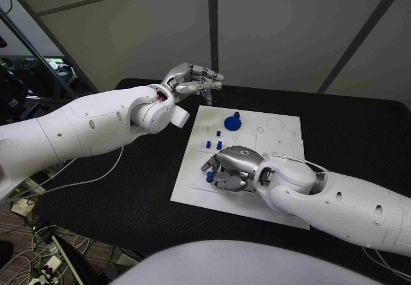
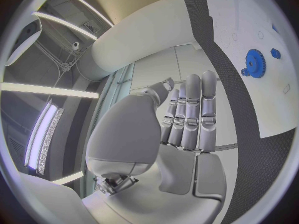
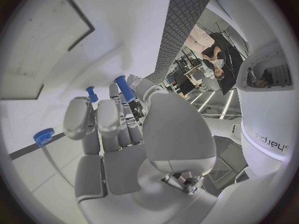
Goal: Assemble the parts on the task board
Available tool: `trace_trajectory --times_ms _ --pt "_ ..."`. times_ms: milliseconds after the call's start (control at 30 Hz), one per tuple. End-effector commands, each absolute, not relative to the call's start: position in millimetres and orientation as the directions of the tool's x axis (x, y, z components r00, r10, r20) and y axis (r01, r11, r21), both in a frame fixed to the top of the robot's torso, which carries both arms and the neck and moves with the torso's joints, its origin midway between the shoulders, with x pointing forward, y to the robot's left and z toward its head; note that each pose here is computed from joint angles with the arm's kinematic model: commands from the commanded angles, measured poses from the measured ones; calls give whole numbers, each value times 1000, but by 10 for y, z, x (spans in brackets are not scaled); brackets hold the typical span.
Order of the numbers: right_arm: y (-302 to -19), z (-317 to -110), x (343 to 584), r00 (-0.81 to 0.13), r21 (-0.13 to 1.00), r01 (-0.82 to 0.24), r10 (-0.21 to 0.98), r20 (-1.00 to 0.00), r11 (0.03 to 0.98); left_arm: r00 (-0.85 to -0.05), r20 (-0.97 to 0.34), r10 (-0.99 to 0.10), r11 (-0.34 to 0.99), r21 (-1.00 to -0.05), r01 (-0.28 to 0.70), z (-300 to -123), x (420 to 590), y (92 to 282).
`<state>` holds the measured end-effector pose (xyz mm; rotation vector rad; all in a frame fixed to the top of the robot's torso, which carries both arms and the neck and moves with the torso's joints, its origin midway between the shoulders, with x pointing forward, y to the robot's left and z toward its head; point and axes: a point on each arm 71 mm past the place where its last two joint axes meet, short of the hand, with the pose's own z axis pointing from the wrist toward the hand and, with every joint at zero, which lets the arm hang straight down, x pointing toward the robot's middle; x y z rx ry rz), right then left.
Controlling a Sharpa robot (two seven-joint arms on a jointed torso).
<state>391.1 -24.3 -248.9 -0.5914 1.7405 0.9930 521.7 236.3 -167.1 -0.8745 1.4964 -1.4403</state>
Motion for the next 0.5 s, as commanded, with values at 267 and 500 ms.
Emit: trace_trajectory --times_ms 267,500 --pt "-285 -2338 3883 -288 351 -797 201 -936 492 -390 -108 -915 83 -993 79 -1660 5218 2365" --pt "-518 -2211 3827 -312 434 -769 318 -895 470 -389 -108 -915 84 -993 77 -1665 5223 2371"
